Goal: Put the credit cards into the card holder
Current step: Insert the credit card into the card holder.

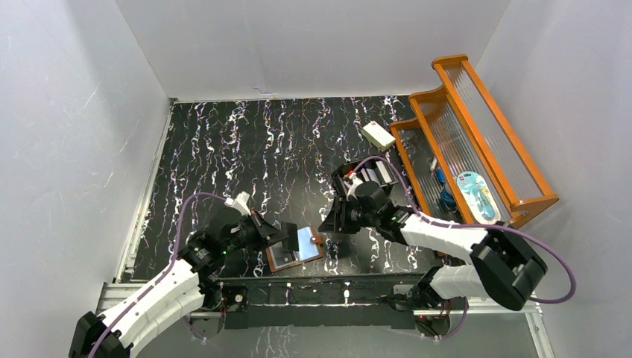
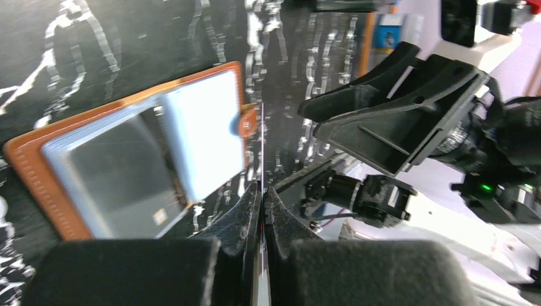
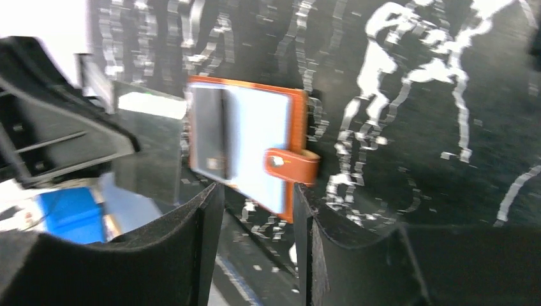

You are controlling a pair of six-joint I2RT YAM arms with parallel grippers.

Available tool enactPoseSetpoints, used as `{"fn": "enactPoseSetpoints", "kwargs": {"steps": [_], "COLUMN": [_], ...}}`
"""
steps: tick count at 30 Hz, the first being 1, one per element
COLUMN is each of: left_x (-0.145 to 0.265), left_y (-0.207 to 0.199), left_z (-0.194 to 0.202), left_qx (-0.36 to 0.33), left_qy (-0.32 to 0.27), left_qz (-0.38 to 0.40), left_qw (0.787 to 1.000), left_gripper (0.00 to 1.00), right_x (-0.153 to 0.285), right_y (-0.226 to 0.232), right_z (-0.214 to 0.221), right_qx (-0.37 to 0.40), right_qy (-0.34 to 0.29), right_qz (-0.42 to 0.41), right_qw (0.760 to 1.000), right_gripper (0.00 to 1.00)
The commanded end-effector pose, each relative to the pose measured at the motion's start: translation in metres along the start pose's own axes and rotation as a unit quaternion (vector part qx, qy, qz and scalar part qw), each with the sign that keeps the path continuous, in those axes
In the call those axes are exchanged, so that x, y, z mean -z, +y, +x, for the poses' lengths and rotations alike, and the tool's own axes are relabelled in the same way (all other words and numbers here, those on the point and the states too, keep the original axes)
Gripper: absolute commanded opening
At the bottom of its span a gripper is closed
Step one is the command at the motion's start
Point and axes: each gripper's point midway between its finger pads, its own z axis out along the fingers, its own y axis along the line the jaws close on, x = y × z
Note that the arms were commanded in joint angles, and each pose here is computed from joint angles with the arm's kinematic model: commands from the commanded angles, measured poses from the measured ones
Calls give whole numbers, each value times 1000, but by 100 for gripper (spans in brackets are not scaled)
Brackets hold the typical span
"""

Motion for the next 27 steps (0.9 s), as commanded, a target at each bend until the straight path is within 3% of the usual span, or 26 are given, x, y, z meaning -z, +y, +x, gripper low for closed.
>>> {"fn": "enactPoseSetpoints", "kwargs": {"steps": [1,17,27], "left_x": [-5,-15,-21], "left_y": [20,84,96], "left_z": [1,21,10], "left_qx": [27,45,4], "left_qy": [-5,14,-6], "left_qz": [-38,-121,-145], "left_qw": [999,992,989], "left_gripper": [0,0,0], "right_x": [-10,-48,-38], "right_y": [-27,-37,-61], "right_z": [-7,8,24], "right_qx": [51,183,162], "right_qy": [4,64,75], "right_qz": [89,223,278], "right_qw": [995,955,944], "right_gripper": [53,59,47]}}
